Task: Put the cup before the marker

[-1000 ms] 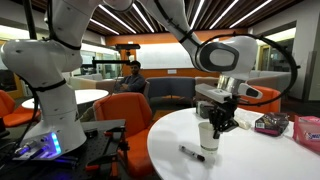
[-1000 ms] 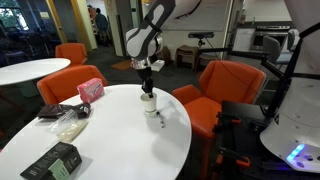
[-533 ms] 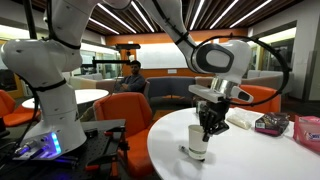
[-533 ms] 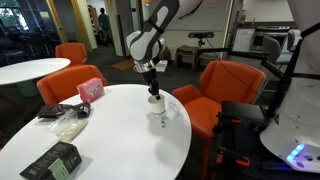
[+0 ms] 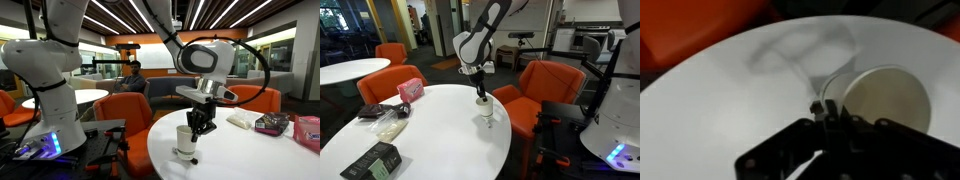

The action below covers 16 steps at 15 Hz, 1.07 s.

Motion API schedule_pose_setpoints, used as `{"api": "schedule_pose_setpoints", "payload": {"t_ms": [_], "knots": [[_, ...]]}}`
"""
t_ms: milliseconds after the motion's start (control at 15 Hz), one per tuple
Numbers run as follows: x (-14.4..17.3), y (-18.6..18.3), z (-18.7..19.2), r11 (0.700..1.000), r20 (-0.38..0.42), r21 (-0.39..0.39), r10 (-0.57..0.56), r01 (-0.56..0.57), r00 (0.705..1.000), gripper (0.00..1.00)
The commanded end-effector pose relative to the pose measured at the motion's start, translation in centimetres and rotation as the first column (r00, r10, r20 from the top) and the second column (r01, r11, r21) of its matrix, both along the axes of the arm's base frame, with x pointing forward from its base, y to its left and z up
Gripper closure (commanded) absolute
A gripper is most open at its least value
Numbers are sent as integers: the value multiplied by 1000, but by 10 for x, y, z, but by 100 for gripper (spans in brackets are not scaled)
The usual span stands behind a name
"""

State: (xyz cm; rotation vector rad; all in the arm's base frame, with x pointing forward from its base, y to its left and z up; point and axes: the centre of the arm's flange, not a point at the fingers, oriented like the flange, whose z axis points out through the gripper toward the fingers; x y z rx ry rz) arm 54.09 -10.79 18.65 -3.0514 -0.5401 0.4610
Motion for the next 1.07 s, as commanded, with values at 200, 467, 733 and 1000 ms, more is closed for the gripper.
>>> {"api": "schedule_pose_setpoints", "payload": {"t_ms": [200,467,733,1000], "knots": [[-35,6,7,998,95,38,44,-48,995,99],[-32,16,11,997,152,44,61,-69,987,99],[-35,19,18,995,182,41,78,-86,980,99],[-62,1,30,988,216,107,83,-108,973,99]]}}
